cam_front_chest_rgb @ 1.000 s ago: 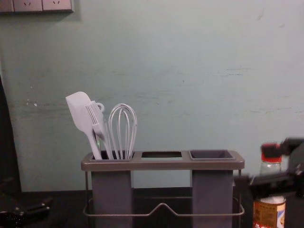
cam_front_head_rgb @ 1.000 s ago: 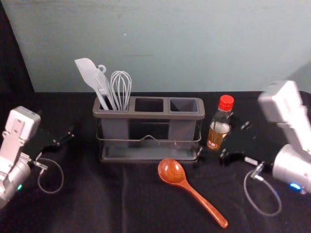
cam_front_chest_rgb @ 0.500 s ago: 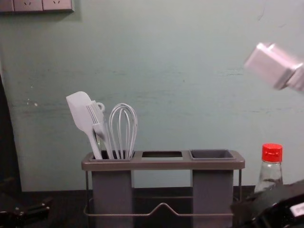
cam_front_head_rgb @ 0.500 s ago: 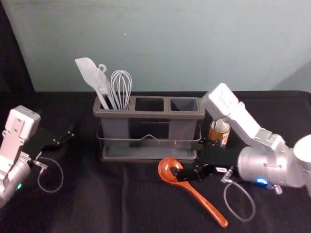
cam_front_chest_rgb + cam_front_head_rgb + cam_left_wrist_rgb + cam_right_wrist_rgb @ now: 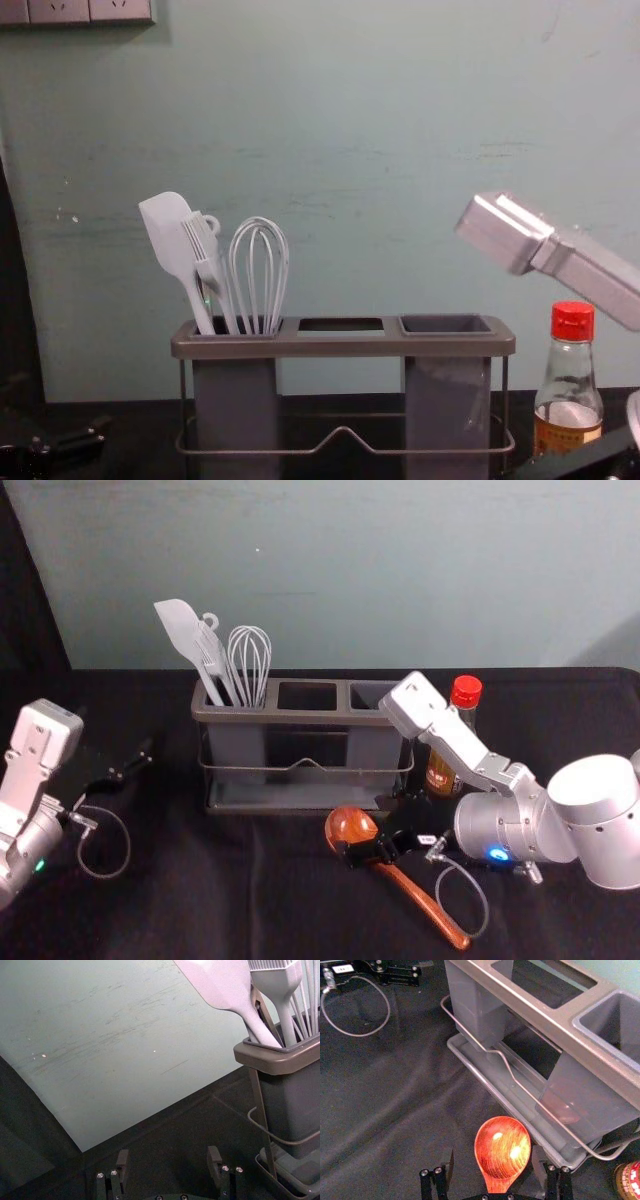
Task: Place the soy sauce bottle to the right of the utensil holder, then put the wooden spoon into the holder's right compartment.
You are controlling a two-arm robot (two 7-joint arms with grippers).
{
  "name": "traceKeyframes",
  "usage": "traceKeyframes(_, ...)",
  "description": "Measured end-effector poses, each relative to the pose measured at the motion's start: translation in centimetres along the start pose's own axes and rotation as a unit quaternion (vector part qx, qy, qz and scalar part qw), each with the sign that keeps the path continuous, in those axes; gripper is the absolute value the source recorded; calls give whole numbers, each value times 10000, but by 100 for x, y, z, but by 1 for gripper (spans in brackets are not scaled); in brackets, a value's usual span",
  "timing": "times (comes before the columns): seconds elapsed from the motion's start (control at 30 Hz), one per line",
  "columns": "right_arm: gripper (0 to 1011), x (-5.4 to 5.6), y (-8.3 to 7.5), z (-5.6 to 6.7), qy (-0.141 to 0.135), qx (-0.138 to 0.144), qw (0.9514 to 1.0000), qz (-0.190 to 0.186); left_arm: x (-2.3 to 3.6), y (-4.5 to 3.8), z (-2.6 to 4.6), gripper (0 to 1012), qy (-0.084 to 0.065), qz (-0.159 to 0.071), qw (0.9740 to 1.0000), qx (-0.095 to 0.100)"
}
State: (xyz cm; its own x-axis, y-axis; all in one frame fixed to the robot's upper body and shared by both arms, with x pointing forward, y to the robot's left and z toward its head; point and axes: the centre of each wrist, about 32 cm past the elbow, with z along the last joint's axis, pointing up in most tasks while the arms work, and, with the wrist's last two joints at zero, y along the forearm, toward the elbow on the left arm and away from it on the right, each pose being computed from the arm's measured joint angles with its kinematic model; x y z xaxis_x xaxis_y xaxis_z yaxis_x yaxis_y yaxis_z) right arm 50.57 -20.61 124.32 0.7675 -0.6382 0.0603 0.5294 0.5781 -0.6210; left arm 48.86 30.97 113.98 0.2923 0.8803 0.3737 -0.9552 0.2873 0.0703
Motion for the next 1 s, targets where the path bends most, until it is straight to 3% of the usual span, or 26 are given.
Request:
traceKeyframes(0.47, 1004, -21, 155, -89, 251, -108, 9995, -129, 0, 0, 0, 1012, 0, 0, 10000, 0)
traceKeyframes(1.0, 1004, -60, 242, -151, 308, -173, 9992, -177, 0, 0, 0, 1012, 0, 0, 10000, 0)
